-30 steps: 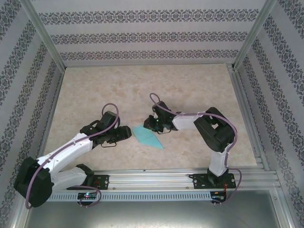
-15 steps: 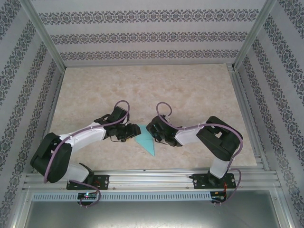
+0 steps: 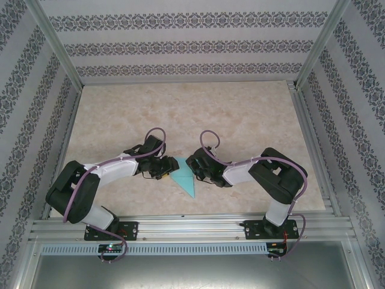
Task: Fold a paper plane with a square sheet of paper (pick it up from the middle)
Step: Fold the wing for the fifth time at the center of the table.
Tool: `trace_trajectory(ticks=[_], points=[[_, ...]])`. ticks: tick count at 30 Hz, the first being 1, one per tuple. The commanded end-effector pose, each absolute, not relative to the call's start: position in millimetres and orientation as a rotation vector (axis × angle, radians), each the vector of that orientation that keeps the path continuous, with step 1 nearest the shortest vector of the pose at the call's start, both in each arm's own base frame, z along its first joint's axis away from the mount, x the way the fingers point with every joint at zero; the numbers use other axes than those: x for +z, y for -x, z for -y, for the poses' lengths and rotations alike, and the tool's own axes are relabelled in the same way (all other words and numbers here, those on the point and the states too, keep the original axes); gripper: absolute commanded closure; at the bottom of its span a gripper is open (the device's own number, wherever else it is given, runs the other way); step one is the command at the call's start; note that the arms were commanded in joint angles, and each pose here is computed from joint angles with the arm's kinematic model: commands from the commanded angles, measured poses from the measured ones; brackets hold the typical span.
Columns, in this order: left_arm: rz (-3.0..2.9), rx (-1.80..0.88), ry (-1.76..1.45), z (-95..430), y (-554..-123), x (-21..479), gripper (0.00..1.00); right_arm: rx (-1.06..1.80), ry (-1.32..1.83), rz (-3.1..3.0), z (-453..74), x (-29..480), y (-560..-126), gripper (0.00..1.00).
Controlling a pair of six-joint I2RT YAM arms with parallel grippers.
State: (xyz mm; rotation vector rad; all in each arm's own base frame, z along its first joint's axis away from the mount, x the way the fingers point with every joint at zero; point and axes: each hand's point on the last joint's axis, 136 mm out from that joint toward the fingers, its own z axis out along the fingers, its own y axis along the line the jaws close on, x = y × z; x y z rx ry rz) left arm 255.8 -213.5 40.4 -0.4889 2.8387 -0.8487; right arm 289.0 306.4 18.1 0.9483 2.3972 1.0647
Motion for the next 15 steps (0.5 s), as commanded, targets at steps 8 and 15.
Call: trace_trajectory(ticks=[8, 15], points=[[-2.824, -0.944, 0.512, 225.9, -268.1, 36.4, 0.5, 0.835, -0.97, -2.554, -272.3, -30.0, -264.7, 0.81], [-2.8, -1.037, 0.498, 236.5, -272.7, 38.4, 0.6, 0.854, -0.925, -2.586, -275.3, -30.2, -266.5, 0.81]])
